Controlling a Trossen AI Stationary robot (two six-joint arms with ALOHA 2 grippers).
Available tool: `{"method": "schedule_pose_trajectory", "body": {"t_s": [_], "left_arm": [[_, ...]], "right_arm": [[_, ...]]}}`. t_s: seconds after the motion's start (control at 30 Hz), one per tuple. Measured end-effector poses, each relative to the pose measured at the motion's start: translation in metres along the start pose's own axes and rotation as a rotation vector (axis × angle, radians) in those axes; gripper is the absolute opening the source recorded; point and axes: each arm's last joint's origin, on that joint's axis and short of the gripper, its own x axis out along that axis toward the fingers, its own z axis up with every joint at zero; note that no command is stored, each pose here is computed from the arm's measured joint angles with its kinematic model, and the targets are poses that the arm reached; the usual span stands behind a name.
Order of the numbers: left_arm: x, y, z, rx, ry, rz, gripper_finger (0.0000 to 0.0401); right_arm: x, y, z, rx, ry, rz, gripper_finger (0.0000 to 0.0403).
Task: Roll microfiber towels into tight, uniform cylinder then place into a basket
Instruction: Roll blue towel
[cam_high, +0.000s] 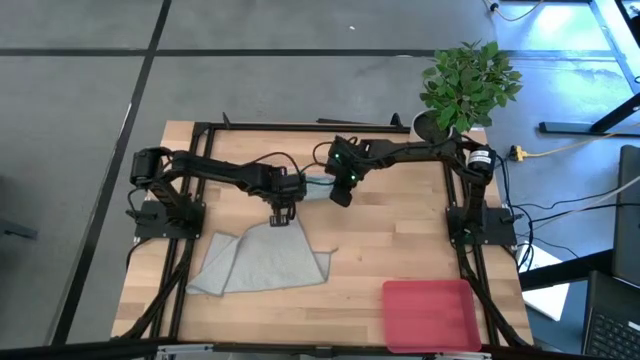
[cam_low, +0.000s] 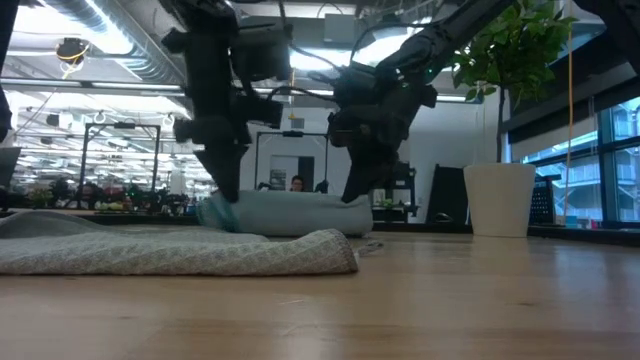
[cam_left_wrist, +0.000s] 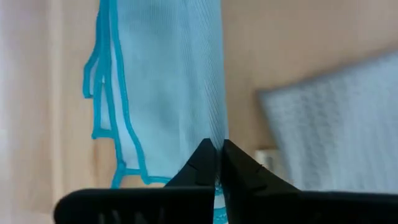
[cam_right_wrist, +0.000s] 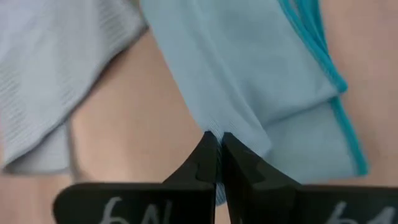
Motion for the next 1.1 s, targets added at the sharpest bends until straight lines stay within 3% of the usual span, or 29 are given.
{"method": "schedule_pose_trajectory", "body": {"t_s": [0.13,0.33,0.57,0.77,0.93,1.1], "left_arm": [[-0.007,-0.001,0.003,0.084,0.009,-0.065,0.0000],[-0.010,0.005,0.007,0.151,-0.008,-0.061,0.0000],[-0.008,0.018,0.004,0.164,-0.004,-0.101,0.0000],[-0.009,0.014,0.003,0.164,-0.008,-0.226,0.0000],[-0.012,-0.002,0.002,0.234,0.003,-0.308,0.0000],[-0.011,0.000,0.002,0.241,-0.004,-0.286,0.0000]], "right_arm": [[0.003,0.010,-0.004,-0.033,0.036,0.051,0.0010],[0.003,0.008,-0.003,0.035,0.016,-0.093,0.0010],[0.003,0.005,0.000,0.062,-0.016,-0.113,0.0010],[0.002,0.010,-0.003,0.059,0.034,0.010,0.0010],[0.004,0.020,-0.006,0.036,0.076,0.132,0.0010],[0.004,0.017,-0.001,0.078,0.016,0.046,0.0010]]}}
